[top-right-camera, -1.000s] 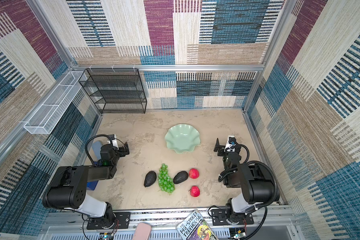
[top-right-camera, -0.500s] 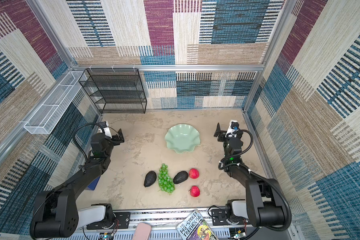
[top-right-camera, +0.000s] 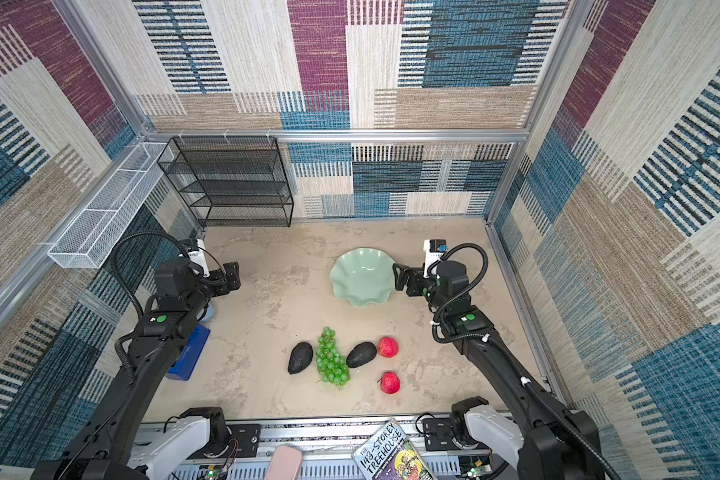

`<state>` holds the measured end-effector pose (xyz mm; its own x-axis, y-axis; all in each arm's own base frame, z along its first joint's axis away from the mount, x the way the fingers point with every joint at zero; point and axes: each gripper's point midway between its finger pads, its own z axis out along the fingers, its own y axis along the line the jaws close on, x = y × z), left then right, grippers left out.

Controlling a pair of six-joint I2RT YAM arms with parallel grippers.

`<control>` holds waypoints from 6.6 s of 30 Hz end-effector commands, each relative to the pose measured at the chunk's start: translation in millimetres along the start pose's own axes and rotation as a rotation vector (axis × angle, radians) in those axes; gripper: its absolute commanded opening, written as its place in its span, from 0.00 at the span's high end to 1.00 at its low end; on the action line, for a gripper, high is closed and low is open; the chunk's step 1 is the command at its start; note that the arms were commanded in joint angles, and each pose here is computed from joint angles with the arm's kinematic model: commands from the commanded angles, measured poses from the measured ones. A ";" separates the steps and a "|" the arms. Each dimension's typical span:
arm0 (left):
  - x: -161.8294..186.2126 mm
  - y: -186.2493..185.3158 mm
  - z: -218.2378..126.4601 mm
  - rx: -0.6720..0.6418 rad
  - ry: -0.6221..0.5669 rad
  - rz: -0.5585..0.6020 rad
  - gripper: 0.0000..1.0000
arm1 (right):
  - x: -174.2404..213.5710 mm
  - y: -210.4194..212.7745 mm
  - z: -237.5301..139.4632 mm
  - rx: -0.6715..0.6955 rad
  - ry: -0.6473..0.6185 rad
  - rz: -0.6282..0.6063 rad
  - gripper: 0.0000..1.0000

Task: Place and organize the fake fruits in the fruit bowl
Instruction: 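Reach the right gripper to the nearer red fruit and grasp it, then drop the red fruit into the green bowl while the left gripper reaches out, then grasp the black avocado nearest the left gripper while the right gripper withdraws, then place the avocado in the bowl while the right gripper reaches the other red fruit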

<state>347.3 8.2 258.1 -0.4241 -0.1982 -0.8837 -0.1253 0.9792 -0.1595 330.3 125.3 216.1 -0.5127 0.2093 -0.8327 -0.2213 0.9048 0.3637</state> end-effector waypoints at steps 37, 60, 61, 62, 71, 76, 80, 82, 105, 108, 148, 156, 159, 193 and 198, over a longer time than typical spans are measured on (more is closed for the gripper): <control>7.1 1.2 -15.9 0.001 0.033 -0.071 0.05 | 243.2 31.3 -75.3 0.252 0.623 0.148 0.50; 17.2 -24.3 -19.7 0.153 0.081 -0.089 0.04 | -8.2 87.0 71.1 0.013 0.004 -0.131 0.60; 22.2 -27.0 -19.1 0.167 0.111 -0.092 0.04 | -5.9 85.8 80.4 0.012 0.018 -0.136 0.60; 27.9 -29.9 -19.2 0.183 0.147 -0.096 0.05 | -3.3 85.2 92.7 0.009 0.034 -0.147 0.60; 79.0 -46.6 -25.2 0.271 0.352 -0.153 0.08 | 33.2 62.4 168.7 0.033 0.155 -0.190 0.61; 107.1 -66.5 -37.0 0.311 0.449 -0.139 0.10 | 53.9 50.3 193.5 0.045 0.211 -0.196 0.60; 135.3 -82.0 -44.2 0.312 0.501 -0.106 0.10 | 69.0 42.6 207.8 0.042 0.248 -0.189 0.58; 151.7 -86.0 -45.3 0.302 0.536 -0.093 0.10 | 75.3 40.5 212.7 0.046 0.264 -0.188 0.56; 241.4 -142.5 -40.8 0.405 0.717 0.116 0.10 | -34.8 78.3 127.9 -0.053 -0.029 -0.154 0.01; 254.1 -143.4 -37.6 0.398 0.753 0.154 0.11 | -37.6 78.9 110.7 -0.063 -0.048 -0.134 0.00; 118.9 -350.9 90.1 0.650 0.548 0.408 0.46 | -29.6 11.8 -1.0 0.040 -0.174 0.011 0.00; 151.3 -394.4 110.4 0.666 0.608 0.422 0.46 | -26.7 12.9 -5.6 0.043 -0.138 -0.009 0.00; 164.6 -400.4 123.0 0.639 0.646 0.427 0.46 | -25.3 12.3 -5.8 0.044 -0.137 -0.006 0.00; 19.5 -372.2 83.4 0.554 0.217 0.218 0.25 | 170.4 16.9 -6.9 0.095 0.390 0.165 0.13; -11.8 -302.0 43.3 0.499 -0.055 0.081 0.21 | 180.8 16.6 -0.3 0.097 0.409 0.174 0.17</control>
<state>416.8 -305.1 252.2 -0.5482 0.0619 -0.8340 0.4266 0.8785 -0.2152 225.9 173.4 68.2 -0.8432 0.1675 -0.5109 -0.0566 0.9173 0.3941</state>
